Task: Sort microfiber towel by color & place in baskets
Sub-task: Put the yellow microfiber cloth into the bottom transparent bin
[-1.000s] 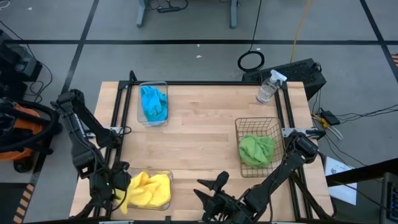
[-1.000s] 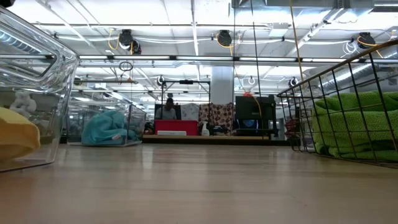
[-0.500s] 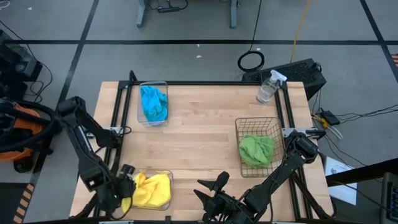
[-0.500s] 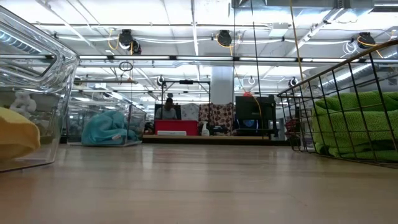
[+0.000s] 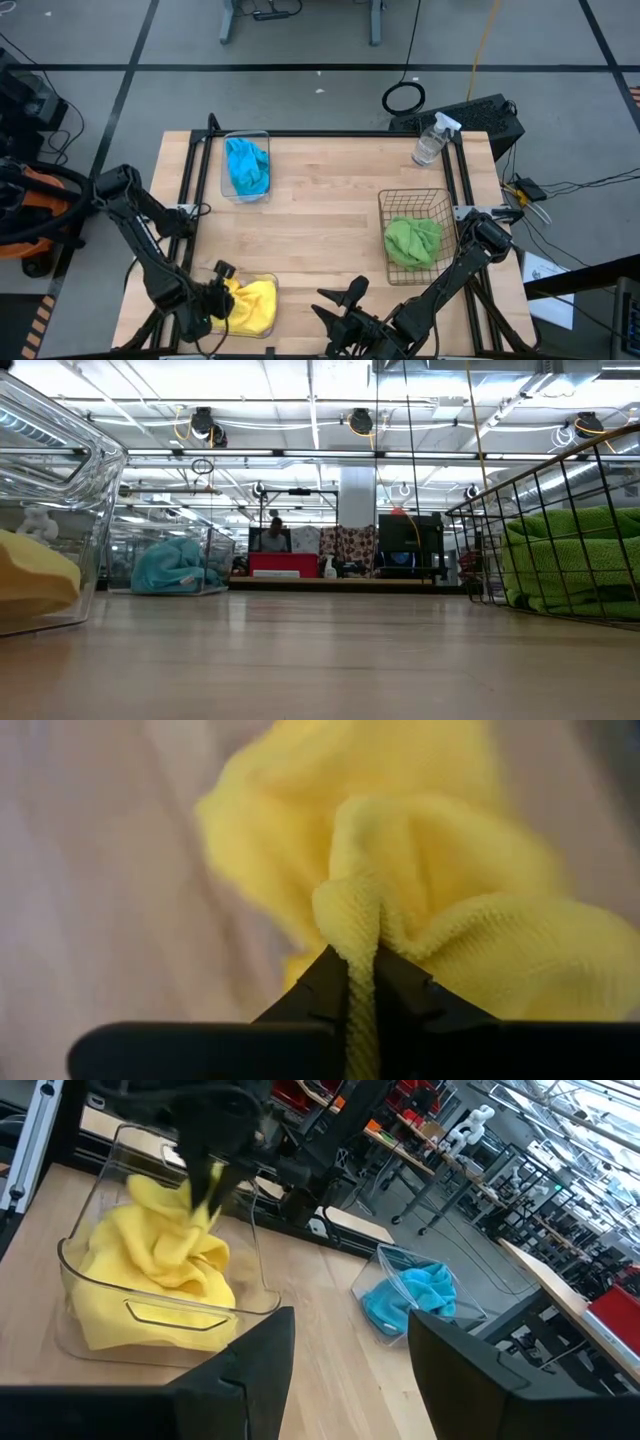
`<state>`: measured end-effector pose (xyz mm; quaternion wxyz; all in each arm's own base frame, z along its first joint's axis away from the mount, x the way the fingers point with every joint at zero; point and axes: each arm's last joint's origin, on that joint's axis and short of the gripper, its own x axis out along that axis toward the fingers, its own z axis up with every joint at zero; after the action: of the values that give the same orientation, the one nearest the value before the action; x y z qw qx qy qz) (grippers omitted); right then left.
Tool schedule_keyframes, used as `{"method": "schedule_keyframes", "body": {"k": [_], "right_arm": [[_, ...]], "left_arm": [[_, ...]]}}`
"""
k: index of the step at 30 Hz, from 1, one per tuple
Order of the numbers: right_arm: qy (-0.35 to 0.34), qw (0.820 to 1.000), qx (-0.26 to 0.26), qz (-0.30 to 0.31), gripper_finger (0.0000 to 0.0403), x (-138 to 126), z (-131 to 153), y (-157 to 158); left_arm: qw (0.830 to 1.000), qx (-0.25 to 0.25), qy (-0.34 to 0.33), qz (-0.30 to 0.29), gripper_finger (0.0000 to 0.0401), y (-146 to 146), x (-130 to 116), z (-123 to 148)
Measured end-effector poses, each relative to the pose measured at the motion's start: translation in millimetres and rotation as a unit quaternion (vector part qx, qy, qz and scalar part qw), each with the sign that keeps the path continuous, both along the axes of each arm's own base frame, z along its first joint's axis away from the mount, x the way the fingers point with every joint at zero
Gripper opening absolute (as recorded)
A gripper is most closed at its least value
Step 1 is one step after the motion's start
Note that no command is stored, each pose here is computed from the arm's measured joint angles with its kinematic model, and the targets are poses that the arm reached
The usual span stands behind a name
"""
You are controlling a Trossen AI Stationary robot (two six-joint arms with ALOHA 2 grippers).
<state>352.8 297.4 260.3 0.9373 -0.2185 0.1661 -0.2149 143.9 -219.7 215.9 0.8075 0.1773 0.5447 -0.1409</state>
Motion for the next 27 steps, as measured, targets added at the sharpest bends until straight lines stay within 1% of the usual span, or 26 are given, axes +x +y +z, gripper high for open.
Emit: {"method": "schedule_keyframes", "body": {"k": [4,7,14,19,24,27], "right_arm": [[0.003,1.000,-0.003,0.000,0.0187,-0.2,-0.5,-0.4],[0.004,1.000,-0.004,0.000,0.0187,-0.2,-0.6,-0.4],[0.004,1.000,-0.004,0.000,0.0187,-0.3,-0.8,-0.3],[0.004,1.000,-0.004,0.000,0.0187,-0.4,-0.6,-0.3],[0.004,1.000,-0.003,0.000,0.0187,-0.4,-0.6,-0.3],[0.004,1.000,-0.004,0.000,0.0187,-0.4,-0.8,-0.4]], "left_arm": [[0.998,0.019,0.014,0.056,0.0036,9.5,-0.1,-0.1],[0.997,0.009,0.009,0.077,0.0041,9.5,-0.5,8.4],[0.997,-0.042,-0.020,0.062,0.0095,-3.8,-2.9,40.7],[0.995,-0.040,-0.067,0.062,0.0134,-8.1,-2.2,55.4],[0.995,-0.034,-0.072,0.063,0.0146,-8.5,-4.6,55.7],[0.996,-0.033,-0.053,0.069,0.0146,-6.9,-6.3,54.7]]}}
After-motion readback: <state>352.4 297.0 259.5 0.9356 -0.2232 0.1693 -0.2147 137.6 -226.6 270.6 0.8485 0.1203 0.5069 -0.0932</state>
